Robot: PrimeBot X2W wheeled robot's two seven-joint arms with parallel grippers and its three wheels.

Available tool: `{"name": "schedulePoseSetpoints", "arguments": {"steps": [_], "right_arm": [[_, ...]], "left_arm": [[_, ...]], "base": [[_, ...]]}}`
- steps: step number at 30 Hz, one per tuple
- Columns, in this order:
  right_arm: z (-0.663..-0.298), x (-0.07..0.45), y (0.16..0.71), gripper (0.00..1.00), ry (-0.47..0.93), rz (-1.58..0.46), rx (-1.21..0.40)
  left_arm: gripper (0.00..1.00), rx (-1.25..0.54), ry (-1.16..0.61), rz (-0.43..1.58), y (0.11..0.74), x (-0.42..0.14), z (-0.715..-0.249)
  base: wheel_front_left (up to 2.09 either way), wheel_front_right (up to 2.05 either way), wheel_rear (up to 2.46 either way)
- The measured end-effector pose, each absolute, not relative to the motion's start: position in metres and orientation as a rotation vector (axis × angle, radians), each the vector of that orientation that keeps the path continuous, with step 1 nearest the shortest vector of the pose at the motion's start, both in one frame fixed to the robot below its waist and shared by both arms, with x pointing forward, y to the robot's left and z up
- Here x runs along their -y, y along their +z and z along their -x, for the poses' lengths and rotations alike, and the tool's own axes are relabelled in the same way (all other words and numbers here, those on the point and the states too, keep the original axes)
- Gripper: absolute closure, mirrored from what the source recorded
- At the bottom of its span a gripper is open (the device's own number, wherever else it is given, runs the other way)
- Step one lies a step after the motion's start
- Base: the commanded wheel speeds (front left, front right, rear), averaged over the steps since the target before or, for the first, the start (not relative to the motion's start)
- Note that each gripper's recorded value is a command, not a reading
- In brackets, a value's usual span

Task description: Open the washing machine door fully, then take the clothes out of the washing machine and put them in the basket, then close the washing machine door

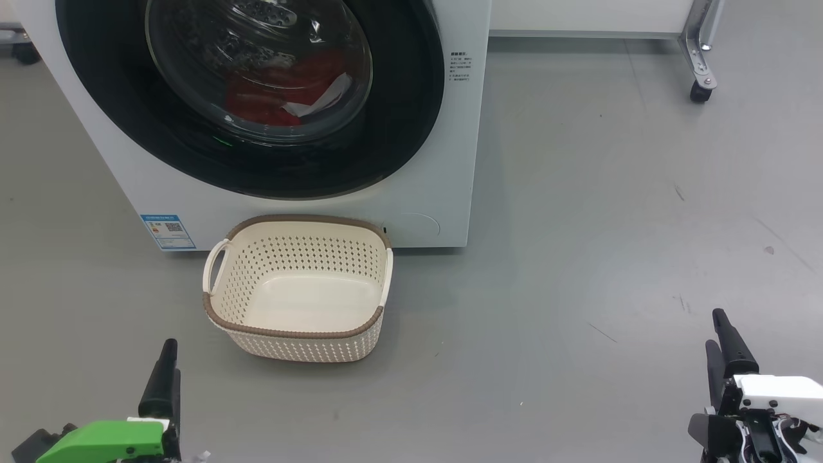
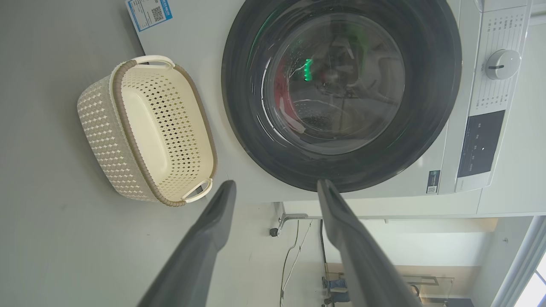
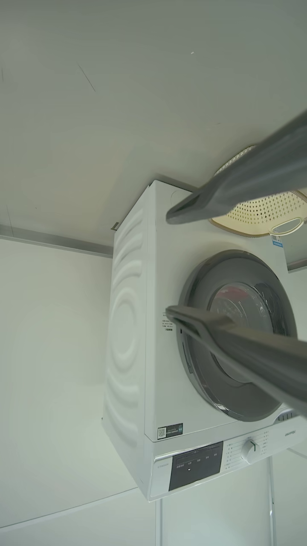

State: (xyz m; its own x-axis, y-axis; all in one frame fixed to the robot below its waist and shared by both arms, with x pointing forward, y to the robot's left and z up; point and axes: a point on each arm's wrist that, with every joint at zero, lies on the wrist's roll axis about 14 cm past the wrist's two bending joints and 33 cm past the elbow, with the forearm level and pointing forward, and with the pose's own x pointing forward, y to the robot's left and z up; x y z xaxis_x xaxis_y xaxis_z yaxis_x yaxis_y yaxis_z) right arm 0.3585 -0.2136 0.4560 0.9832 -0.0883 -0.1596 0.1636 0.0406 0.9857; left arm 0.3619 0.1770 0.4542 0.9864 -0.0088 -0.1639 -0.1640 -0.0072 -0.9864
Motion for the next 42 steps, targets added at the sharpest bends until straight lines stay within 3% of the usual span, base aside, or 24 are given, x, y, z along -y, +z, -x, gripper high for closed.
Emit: {"name": "schedulePoseSetpoints", "arguments": {"steps": [19,42], "right_arm": [[-0.366,0.226,0.487,0.00,-0.150,-1.326,0.032],[-0.373,0.217,0.522,0.00,-0.038,-0.911,0.083]], "left_arm": [[0.00,-0.041,0.101,1.476,0.478,-0.186,-0.368],[0.00,0.046,0.018,1.095,0.512,-0.182,-0.373]], "base": [[0.00,0.00,0.00],[0.00,0.00,0.00]]}}
